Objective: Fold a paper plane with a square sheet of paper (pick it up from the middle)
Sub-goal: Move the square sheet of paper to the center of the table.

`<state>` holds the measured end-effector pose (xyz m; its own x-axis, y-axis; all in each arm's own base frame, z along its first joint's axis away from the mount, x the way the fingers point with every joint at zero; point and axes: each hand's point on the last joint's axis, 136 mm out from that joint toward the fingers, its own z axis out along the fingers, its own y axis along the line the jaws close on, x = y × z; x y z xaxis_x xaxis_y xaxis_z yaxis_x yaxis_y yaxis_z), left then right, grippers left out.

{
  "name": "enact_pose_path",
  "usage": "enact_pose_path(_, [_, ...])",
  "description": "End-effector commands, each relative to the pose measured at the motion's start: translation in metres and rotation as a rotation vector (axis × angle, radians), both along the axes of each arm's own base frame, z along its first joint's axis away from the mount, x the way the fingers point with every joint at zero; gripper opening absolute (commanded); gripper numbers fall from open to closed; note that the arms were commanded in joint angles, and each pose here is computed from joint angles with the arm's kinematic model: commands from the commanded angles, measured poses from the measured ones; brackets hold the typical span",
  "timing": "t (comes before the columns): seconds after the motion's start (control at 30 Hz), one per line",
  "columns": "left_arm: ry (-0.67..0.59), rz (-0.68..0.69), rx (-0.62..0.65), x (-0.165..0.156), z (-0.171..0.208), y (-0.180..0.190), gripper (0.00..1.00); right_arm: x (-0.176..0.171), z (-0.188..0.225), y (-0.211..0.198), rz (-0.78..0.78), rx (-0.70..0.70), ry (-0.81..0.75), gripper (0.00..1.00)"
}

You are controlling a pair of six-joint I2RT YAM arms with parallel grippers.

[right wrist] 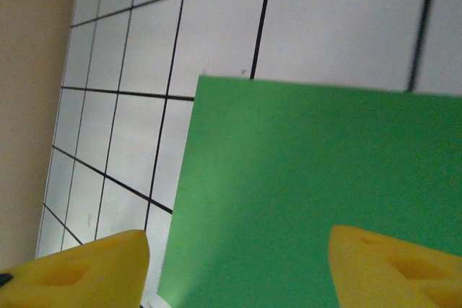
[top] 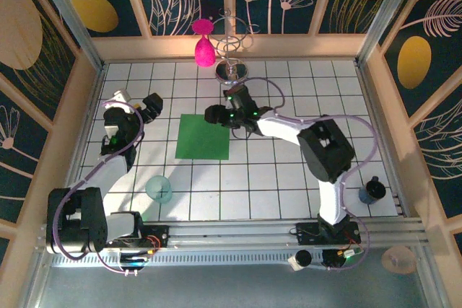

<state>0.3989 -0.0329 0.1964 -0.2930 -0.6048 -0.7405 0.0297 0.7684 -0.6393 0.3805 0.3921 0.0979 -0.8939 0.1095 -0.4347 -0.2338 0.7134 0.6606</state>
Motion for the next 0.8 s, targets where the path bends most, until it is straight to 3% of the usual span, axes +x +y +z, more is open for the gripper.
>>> enact_pose_path(0.0, [-0.030,-0.047,-0.034,0.005,0.014,-0.008,0.99,0.004,-0.016,0.002,-0.049,-0.016,0.087,0.66])
enact_pose_path(0.37, [0.038,-0.112,-0.075,0.010,0.000,-0.020,0.99,0.000,-0.072,-0.023,-0.100,-0.199,0.192,0.65])
enact_pose_path(0.77, [0.183,-0.239,-0.198,0.009,-0.030,-0.053,0.98,-0.052,-0.104,-0.151,-0.143,-0.476,0.249,0.65])
